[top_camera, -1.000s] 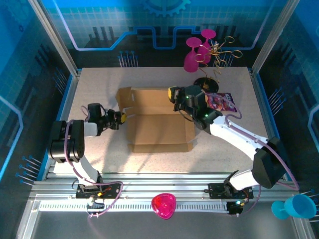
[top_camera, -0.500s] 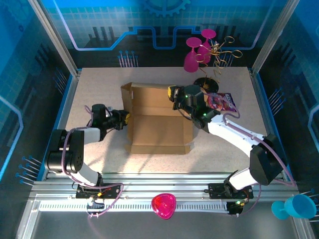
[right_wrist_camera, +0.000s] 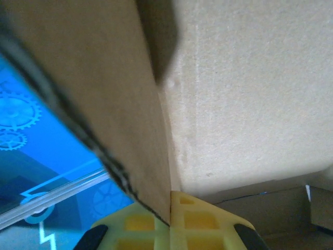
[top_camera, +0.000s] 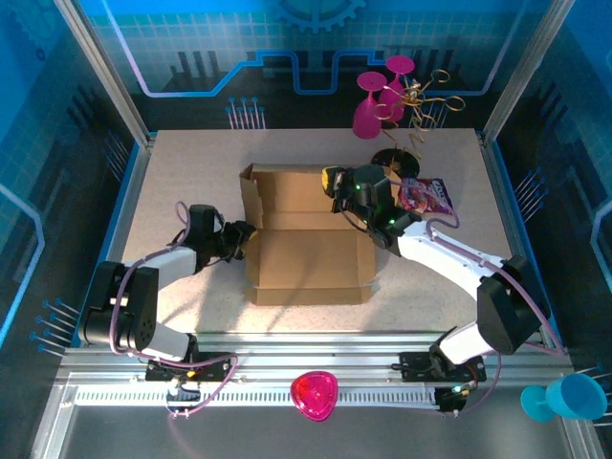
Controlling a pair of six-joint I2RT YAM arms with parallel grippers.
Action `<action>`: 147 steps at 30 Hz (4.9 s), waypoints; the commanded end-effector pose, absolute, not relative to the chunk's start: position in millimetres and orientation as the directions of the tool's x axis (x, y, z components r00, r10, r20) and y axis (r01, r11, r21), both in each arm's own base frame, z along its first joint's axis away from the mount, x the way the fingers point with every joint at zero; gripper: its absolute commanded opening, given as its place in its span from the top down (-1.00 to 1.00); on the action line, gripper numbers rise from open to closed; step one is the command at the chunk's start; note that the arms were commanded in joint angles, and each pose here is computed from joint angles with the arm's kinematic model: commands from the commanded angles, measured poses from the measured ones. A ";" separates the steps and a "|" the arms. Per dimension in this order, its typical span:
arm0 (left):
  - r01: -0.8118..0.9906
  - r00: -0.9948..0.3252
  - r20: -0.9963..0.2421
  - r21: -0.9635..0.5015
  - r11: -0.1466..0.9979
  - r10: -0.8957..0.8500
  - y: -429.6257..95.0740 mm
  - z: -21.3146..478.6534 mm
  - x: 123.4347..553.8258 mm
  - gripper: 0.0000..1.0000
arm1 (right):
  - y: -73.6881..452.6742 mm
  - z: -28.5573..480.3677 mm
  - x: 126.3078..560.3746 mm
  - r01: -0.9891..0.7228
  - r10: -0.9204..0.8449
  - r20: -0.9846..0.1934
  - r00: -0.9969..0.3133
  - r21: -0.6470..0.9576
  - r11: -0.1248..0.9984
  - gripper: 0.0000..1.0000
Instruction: Fold the paper box
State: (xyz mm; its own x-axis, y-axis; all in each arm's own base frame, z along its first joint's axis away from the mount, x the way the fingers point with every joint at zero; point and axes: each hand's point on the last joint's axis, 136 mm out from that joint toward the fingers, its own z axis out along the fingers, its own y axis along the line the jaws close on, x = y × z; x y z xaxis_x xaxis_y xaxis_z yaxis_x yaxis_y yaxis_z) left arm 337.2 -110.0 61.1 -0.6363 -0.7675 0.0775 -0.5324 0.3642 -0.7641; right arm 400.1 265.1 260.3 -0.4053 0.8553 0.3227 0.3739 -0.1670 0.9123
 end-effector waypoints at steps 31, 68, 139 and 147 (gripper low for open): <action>-0.634 -0.505 -0.151 -0.603 0.484 -0.850 12.0 123.0 289.5 0.20 | 287.1 192.1 416.8 0.140 0.793 0.089 -0.602 0.990 -0.005 1.00; 0.118 -0.827 -0.533 -0.475 0.872 -0.178 -78.3 109.4 376.9 0.08 | 290.1 172.3 426.6 0.212 0.744 0.103 -0.660 0.976 0.053 1.00; 0.002 -0.859 -0.380 -0.670 0.742 -0.342 -102.8 106.4 360.5 0.09 | 291.2 168.0 444.9 0.220 0.733 0.130 -0.667 0.975 0.027 1.00; 0.049 -0.852 -0.430 -0.633 0.773 -0.298 -107.6 106.3 364.6 0.07 | 291.5 169.8 443.5 0.220 0.728 0.130 -0.674 0.975 0.029 1.00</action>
